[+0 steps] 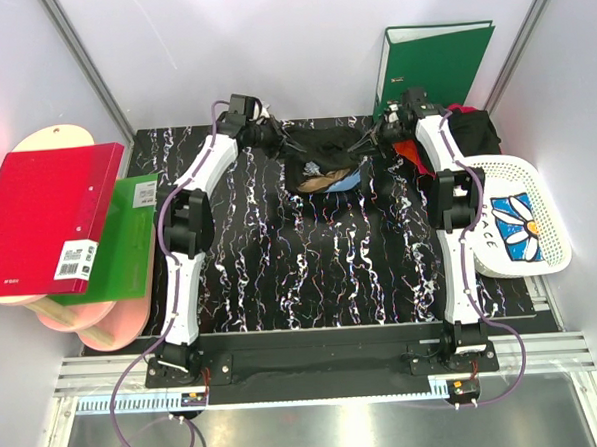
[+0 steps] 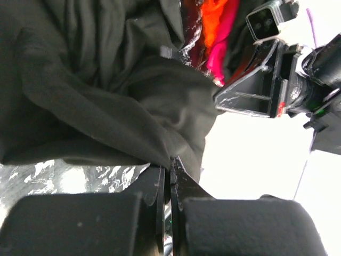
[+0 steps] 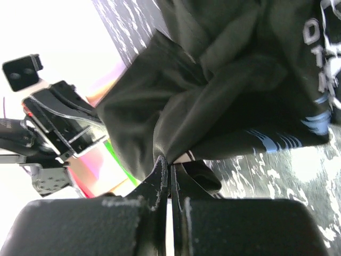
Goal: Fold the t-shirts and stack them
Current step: Fold the long partially folded tshirt into a neat square
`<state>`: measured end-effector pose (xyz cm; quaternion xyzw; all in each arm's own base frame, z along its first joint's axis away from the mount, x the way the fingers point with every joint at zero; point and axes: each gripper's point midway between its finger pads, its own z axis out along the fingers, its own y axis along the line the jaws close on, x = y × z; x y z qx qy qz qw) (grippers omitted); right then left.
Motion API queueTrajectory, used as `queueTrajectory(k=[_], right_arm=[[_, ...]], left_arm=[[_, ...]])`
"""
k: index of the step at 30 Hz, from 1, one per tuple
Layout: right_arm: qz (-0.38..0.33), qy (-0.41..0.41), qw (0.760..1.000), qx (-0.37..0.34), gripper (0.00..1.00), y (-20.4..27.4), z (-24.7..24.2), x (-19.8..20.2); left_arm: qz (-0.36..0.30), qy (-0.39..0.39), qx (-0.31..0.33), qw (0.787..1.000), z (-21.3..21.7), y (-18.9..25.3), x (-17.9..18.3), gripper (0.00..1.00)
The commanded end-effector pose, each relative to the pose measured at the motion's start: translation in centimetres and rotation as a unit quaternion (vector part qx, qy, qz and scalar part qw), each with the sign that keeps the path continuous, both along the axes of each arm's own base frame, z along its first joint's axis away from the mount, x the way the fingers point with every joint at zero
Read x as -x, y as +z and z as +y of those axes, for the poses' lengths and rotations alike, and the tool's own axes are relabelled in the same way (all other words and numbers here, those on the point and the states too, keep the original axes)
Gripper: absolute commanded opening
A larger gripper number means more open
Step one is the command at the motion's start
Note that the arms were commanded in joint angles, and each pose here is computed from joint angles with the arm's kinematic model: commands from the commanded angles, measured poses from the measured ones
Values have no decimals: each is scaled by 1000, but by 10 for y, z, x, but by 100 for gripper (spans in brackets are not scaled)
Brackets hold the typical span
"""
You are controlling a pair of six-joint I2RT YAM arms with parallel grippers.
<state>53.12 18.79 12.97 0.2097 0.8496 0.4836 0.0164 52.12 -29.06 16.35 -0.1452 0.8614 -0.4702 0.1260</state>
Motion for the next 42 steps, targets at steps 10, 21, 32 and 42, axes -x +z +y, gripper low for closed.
queueTrajectory(k=[10,21,32,42], right_arm=[[-134,-97,986,1,4,17,-9,-87],[-275,-176,932,158,100,37,-28,-110],[-289,-175,924,180,100,70,-39,-58],[-121,-134,969,171,100,-27,-31,9]], left_arm=[[-85,98,111,985,19,46,-76,0],[-60,86,191,976,12,3,-88,99],[-129,56,128,982,41,55,-42,99],[-87,66,22,994,74,33,-14,99]])
